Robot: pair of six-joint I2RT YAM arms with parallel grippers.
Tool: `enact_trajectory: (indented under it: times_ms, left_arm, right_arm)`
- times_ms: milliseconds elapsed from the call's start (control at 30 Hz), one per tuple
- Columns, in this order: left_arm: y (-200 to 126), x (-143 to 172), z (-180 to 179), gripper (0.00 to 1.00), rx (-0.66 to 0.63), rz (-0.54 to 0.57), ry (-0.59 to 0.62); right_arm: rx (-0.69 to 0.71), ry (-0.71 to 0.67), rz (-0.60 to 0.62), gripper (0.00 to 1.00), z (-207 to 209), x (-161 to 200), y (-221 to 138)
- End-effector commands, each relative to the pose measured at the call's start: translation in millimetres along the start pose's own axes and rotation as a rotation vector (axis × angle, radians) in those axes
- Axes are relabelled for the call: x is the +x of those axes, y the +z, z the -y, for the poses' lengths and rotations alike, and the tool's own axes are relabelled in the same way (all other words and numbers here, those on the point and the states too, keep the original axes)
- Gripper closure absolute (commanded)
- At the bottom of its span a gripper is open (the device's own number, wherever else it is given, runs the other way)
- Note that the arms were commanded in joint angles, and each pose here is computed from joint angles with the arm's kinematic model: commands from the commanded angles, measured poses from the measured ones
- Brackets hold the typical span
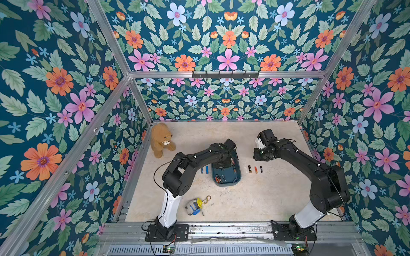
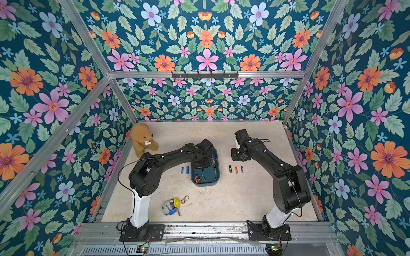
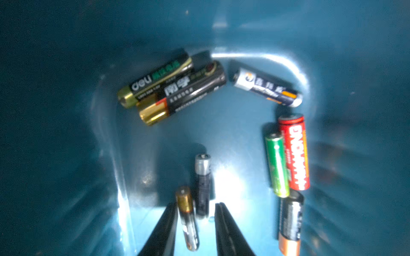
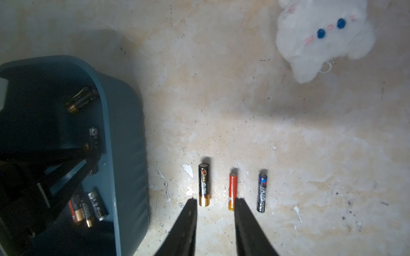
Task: Take the batteries out of the storage box
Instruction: Pick up the battery from the storage box.
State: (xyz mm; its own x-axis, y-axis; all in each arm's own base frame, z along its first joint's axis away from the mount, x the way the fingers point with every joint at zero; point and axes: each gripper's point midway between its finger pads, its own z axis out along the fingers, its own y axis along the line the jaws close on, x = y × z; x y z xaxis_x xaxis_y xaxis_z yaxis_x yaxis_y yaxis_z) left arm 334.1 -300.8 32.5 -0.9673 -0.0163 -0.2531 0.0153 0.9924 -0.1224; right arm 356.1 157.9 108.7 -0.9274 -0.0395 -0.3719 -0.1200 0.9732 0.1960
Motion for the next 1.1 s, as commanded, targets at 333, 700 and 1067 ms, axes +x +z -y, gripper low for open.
enact_trajectory:
  times_ms: [333, 700, 1067]
  left_arm:
    - [-8.0, 6.2, -1.2, 0.7, 0.019, 0.004, 0.019]
    - [4.1, 16.6, -8.7, 0.74, -0.012, -0.035, 0.031]
    - [9.1, 11.1, -10.4, 0.75, -0.044, -0.027, 0.052]
  right_arm:
    - [-0.003, -0.002, 0.002, 0.66, -5.2, -0.4, 0.5]
    - [0.004, -0.004, -0.026, 0.66, -7.8, 1.6, 10.2]
    - [0.003, -0.008, -0.02, 0.66, -12.7, -2.2, 6.3]
